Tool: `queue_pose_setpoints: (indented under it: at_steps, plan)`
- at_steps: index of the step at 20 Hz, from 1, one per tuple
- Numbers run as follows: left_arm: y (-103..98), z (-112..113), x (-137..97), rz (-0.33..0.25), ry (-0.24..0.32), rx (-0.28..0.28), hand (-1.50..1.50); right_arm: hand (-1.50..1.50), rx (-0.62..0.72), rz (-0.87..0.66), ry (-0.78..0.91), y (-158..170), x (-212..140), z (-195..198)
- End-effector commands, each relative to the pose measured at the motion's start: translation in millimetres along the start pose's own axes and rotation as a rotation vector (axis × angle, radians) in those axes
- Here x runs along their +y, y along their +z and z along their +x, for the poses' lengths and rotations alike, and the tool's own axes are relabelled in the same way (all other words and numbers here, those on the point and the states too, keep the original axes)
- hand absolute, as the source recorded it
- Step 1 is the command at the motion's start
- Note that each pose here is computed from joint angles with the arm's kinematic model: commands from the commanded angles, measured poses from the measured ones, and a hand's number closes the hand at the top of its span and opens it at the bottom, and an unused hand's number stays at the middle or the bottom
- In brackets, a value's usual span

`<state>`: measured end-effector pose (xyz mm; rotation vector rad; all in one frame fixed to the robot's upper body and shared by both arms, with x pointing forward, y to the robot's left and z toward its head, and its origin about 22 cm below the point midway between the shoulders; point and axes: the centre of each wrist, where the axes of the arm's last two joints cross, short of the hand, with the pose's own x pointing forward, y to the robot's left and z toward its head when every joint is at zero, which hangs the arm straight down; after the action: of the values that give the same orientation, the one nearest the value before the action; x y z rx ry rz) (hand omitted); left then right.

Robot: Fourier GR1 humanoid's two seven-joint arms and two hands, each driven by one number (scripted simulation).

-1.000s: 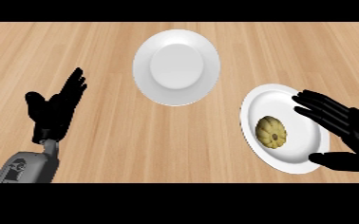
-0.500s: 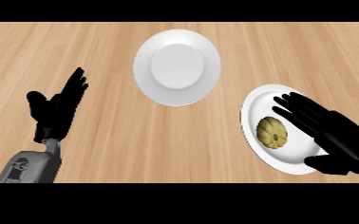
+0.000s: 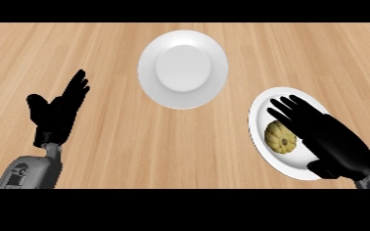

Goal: Pick the squash from the plate and place it in the plate

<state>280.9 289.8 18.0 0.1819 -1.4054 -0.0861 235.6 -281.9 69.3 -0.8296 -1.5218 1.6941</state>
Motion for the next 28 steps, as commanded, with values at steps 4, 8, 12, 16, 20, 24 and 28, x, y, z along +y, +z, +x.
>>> queue_pose_setpoints:
  at_steps: [4, 8, 12, 16, 20, 24, 28]
  plan:
    - [-4.1, 0.1, -11.0, -0.008, 0.014, 0.007, 0.00, -1.50, 0.037, 0.064, 0.037, -30.1, 3.7, 17.8]
    - [-17.0, 0.9, -18.0, 0.015, -0.008, -0.005, 0.00, -1.50, 0.045, 0.068, 0.051, -34.1, 8.5, -4.7]
    - [-31.6, 9.6, 7.3, -0.005, 0.008, 0.001, 0.00, -1.50, 0.054, 0.058, 0.062, -41.2, 24.5, 13.1]
    - [-20.1, -6.2, -7.5, -0.020, 0.013, 0.002, 0.00, -1.50, 0.067, 0.073, 0.091, -43.2, 29.9, 9.1]
    - [-1.3, 10.0, -13.4, -0.009, 0.010, 0.007, 0.00, -1.50, 0.082, 0.159, 0.134, -45.7, 41.8, -0.8]
    - [-14.0, 5.3, -28.1, -0.006, 0.021, -0.008, 0.00, 1.50, -0.010, 0.236, 0.146, -56.2, 41.1, 11.8]
    - [8.7, 0.2, 2.4, -0.004, 0.007, -0.008, 0.00, 1.50, -0.051, 0.220, 0.153, -63.9, 61.0, 33.3]
